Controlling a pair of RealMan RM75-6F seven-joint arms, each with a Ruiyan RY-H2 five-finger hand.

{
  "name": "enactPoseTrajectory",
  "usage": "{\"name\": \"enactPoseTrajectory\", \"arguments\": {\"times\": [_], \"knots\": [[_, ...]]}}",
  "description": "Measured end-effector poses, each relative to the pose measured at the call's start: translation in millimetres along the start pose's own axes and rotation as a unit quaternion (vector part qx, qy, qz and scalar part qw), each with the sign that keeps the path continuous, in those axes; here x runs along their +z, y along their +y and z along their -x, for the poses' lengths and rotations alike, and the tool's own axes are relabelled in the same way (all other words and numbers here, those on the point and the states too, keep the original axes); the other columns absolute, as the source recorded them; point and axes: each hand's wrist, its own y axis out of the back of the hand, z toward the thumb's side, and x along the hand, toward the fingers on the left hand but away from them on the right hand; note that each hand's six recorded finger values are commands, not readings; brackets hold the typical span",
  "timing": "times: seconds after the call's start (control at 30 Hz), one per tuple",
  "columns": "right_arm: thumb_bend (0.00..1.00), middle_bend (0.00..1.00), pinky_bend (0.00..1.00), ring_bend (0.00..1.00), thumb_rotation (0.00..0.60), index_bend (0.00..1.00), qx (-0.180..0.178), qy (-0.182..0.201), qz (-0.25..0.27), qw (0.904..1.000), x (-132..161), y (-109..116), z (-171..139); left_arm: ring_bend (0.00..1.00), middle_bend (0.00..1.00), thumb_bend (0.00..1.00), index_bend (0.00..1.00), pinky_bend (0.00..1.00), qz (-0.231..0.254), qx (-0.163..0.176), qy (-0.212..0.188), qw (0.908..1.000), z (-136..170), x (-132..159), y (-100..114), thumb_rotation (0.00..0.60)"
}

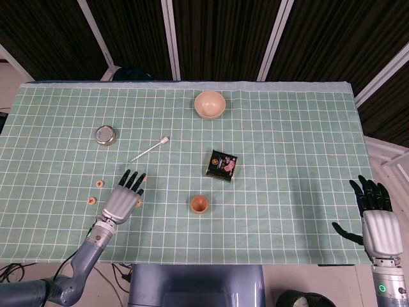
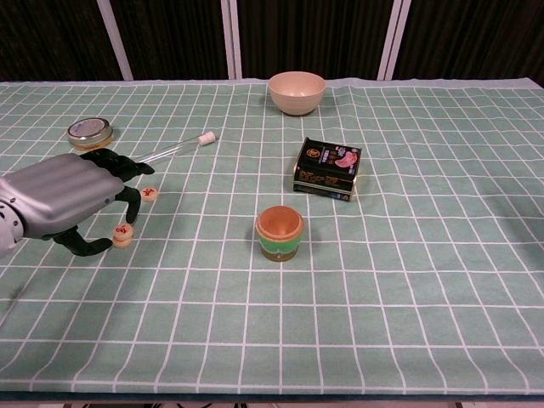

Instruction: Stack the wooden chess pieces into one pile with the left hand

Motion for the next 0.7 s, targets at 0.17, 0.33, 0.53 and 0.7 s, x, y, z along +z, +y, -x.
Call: {"name": "enactPoseTrajectory", "arguments": {"times": [0.17, 0.33, 0.53, 0.7], "knots": [[0.23, 0.01, 0.0, 0.02, 0.6, 0.09, 0.0, 0.0, 0.0, 1.0, 0.1, -0.2, 0.3, 0.0, 0.03, 0.31, 0.44, 0.0, 0.0, 0.002, -0.005, 1.0, -0.2, 2.6, 1.8, 0.6], [0.23, 0.01, 0.0, 0.03, 0.6, 0.09, 0.0, -0.001, 0.001, 1.0, -0.2, 0.0, 0.4, 0.0, 0.03, 0.31, 0.44, 0.0, -0.002, -0.001, -0.006, 1.0, -0.3, 3.8, 1.1, 0.6], [0.23, 0.01, 0.0, 0.02, 0.6, 0.09, -0.001, -0.001, 0.001, 1.0, -0.3, 0.2, 0.4, 0.0, 0.03, 0.31, 0.44, 0.0, -0.004, -0.002, -0.008, 1.0, -0.3, 5.0, 1.2, 0.6], [0.23, 0.01, 0.0, 0.02, 0.6, 0.09, -0.001, -0.001, 0.001, 1.0, -0.2, 0.3, 0.5, 0.0, 0.03, 0.31, 0.45, 0.0, -0.004, -0.001, -0.01, 0.9999, 0.0, 5.6, 2.4, 0.6]]}}
